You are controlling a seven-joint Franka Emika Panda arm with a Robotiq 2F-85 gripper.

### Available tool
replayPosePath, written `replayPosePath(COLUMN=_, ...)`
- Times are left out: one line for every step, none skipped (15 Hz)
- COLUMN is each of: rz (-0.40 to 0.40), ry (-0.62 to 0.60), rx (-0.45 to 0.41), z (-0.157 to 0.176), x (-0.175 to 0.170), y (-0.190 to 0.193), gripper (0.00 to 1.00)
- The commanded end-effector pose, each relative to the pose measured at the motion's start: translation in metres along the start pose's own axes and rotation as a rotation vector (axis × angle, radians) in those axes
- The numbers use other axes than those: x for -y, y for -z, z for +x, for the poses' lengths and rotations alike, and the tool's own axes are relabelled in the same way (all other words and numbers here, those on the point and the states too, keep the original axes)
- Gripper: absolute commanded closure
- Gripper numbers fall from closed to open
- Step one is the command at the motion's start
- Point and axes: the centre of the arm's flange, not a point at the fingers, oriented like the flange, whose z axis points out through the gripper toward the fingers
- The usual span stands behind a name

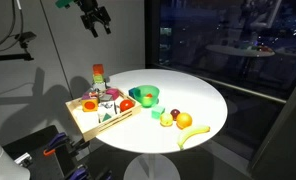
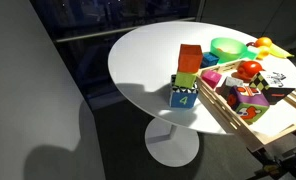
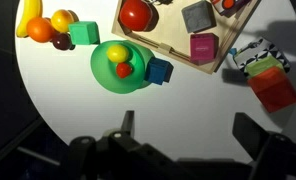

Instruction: Pick up the green block and put it in the tray

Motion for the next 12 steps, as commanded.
replayPosePath(rz=0.000, ry=0.000, rx=-0.002, z=0.000, x=0.000, y=0.001, gripper=0.00)
replayPosePath(rz=0.000, ry=0.000, rx=-0.003, z=0.000, x=0.000, y=0.001, gripper=0.00)
replayPosePath(rz=0.000, ry=0.000, rx=-0.003, z=0.000, x=0.000, y=0.002, gripper=0.00)
replayPosePath(rz=0.000, ry=0.000, rx=-0.003, z=0.000, x=0.000, y=0.002, gripper=0.00)
replayPosePath(rz=0.000, ry=0.000, rx=-0.003, z=0.000, x=0.000, y=0.002, gripper=0.00)
replayPosePath(rz=0.000, ry=0.000, rx=-0.003, z=0.000, x=0.000, y=0.002, gripper=0.00)
replayPosePath(rz=0.000, ry=-0.001, rx=-0.003, z=0.000, x=0.000, y=0.002, gripper=0.00)
replayPosePath(rz=0.002, ry=-0.005, rx=-0.002, z=0.001, x=-0.001, y=0.001, gripper=0.00)
replayPosePath(rz=0.008, ry=-0.009, rx=0.001, z=0.004, x=-0.003, y=-0.001, gripper=0.00)
replayPosePath(rz=0.012, ry=-0.016, rx=0.003, z=0.005, x=-0.006, y=-0.001, gripper=0.00)
replayPosePath(rz=0.017, ry=-0.023, rx=0.004, z=0.007, x=-0.010, y=-0.002, gripper=0.00)
replayPosePath(rz=0.020, ry=-0.031, rx=0.005, z=0.008, x=-0.013, y=-0.002, gripper=0.00)
